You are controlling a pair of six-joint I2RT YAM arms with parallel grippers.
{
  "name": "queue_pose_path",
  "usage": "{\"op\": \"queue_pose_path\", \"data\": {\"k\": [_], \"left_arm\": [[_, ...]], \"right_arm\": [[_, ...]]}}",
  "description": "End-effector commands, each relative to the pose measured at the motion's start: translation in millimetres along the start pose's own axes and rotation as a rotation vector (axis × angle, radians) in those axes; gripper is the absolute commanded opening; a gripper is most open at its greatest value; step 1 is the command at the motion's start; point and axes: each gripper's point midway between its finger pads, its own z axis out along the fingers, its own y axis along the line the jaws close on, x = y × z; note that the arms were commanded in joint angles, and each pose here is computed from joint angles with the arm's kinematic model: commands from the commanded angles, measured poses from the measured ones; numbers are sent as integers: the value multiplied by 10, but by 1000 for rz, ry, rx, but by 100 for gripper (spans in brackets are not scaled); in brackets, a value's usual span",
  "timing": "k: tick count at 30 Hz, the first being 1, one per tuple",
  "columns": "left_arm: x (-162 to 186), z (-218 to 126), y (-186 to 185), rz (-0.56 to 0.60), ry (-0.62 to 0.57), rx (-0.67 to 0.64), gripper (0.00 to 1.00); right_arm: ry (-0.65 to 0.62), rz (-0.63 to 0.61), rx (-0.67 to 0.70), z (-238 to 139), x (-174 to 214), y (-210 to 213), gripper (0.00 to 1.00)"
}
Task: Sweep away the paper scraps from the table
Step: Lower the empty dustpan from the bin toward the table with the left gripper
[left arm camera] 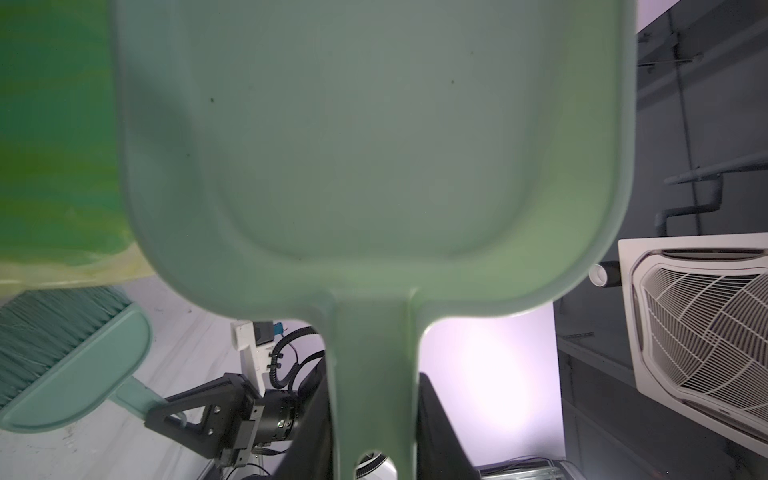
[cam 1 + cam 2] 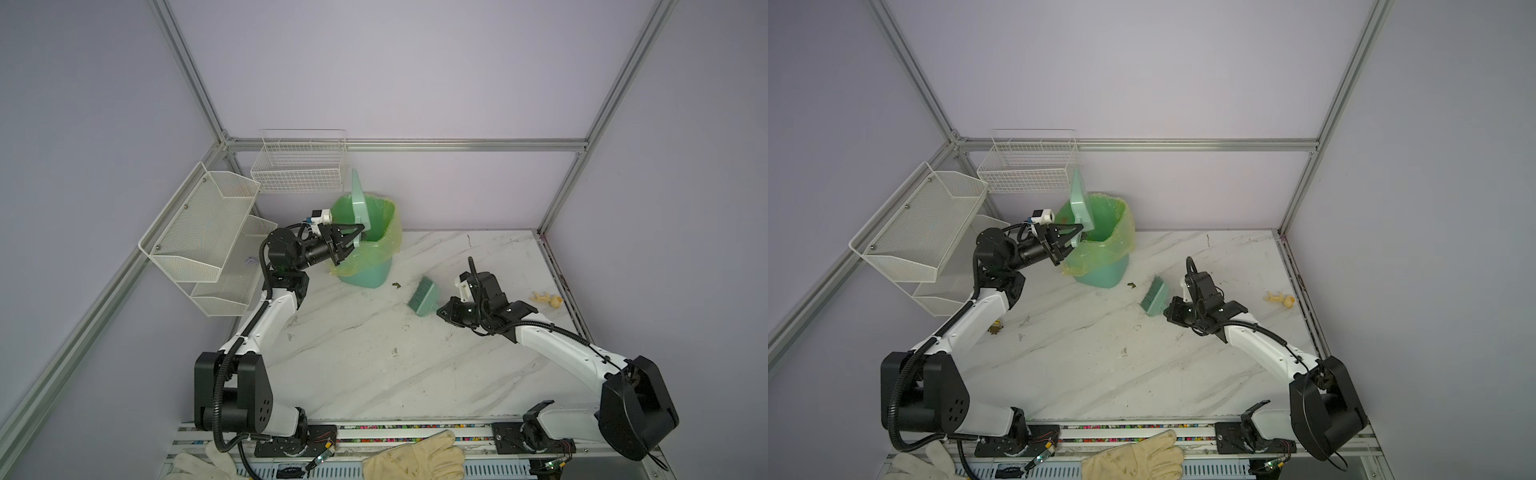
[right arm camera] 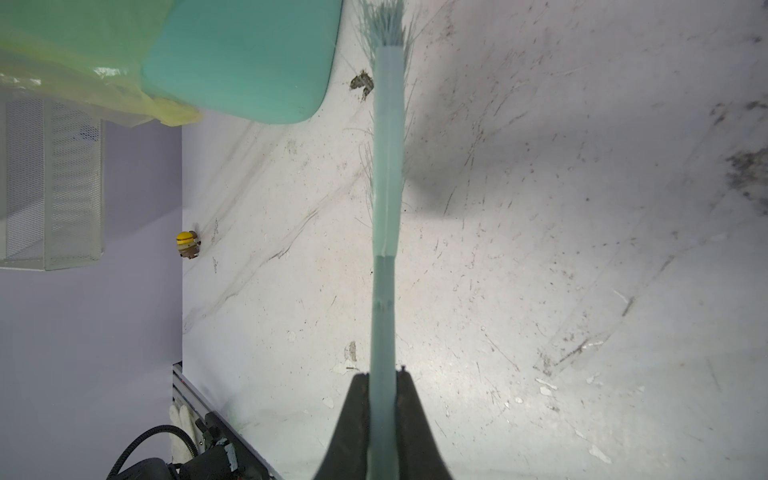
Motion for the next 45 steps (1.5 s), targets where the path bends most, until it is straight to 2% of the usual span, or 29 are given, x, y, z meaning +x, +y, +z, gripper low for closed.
{"op": "queue_pose_path", "data": {"k": [1,2,3,10,17,26,27,39,45], "left_arm": [[93,37,-45,86,34,-38,0],[110,54,-26,84,38,-41,0],[207,38,-155,108,46,-23,0],[497,228,-143,151,123,-55,0],[744,339,-104,309,160,-245,0],[984,426,-68,465,192,-403,0],[974,485,68,466,206,-446,0],[1196,666,402,674,275,-727,0],[1236,724,539,754,283,-823,0]], "right_arm": [[-68,-7,-74,-153,-206,239,0],[-70,-7,-76,-161,-215,244,0],[-76,-7,-80,-179,-234,260,0],[-109,13,-88,-290,-314,237,0],[-154,35,-89,-418,-445,201,0],[-210,56,-94,-580,-614,159,0],[-216,59,-93,-598,-628,145,0],[-308,104,-73,-874,-844,-65,0],[-352,123,-58,-995,-943,-183,0]]}}
